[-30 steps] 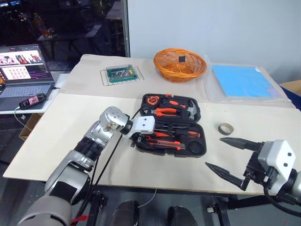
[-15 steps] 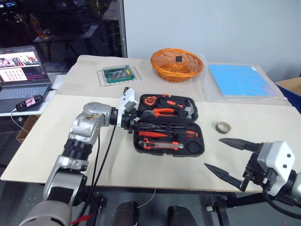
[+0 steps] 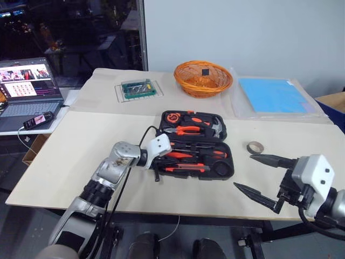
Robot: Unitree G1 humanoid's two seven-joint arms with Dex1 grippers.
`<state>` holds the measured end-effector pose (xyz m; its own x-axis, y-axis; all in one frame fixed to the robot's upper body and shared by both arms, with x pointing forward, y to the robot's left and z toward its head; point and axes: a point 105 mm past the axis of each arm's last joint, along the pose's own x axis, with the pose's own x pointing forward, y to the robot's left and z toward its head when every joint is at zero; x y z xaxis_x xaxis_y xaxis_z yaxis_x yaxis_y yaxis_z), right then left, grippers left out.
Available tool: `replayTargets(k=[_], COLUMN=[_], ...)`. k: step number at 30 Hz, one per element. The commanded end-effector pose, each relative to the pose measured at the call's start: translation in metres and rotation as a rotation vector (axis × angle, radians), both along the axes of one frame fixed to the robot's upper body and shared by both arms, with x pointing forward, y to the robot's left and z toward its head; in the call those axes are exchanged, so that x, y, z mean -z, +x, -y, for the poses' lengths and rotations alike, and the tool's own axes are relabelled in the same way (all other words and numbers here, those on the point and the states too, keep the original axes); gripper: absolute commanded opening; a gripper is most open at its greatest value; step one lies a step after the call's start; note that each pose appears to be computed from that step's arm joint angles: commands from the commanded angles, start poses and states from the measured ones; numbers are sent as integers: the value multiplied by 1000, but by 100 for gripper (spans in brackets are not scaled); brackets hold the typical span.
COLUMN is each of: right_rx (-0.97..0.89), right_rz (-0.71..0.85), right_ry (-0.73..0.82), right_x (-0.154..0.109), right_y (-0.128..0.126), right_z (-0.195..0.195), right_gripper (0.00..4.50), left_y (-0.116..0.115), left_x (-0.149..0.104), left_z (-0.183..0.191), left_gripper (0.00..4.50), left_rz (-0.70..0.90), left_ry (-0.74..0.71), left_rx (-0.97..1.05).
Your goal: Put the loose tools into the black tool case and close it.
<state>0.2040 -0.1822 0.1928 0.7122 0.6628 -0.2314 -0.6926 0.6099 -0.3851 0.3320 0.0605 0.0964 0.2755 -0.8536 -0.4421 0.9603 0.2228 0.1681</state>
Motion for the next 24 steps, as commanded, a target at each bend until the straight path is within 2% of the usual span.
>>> replayTargets(k=[1,3,6,8,11,14,16,21,24], right_rx=[153,227,274,313,344,441,504,463,476], right_rz=[47,14,-49,-118,-184,-182,-185,-322,-362], right_ry=[0,16,55,26,-103,-327,-398,-441,-420], right_x=[-4,1,1,6,13,23,27,47,50], right_y=[14,24,38,52,73,106,126,165,179], right_z=[10,14,18,24,34,55,67,74,79], right_gripper=[450,450,450,450,450,450,450,450,379], left_y=[-7,-13,-27,-35,-39,-41,-46,-47,-47], left_x=[-28,-46,-66,-77,-91,-101,-102,-99,-101], left_z=[14,14,17,19,23,26,29,25,25], left_gripper=[3,3,66,142,246,366,441,441,443], left_rz=[14,14,1,-15,-5,-26,-39,-26,-13], left_ry=[-221,-291,-352,-368,-393,-430,-438,-430,-438], left_rx=[34,71,121,145,122,96,102,80,56])
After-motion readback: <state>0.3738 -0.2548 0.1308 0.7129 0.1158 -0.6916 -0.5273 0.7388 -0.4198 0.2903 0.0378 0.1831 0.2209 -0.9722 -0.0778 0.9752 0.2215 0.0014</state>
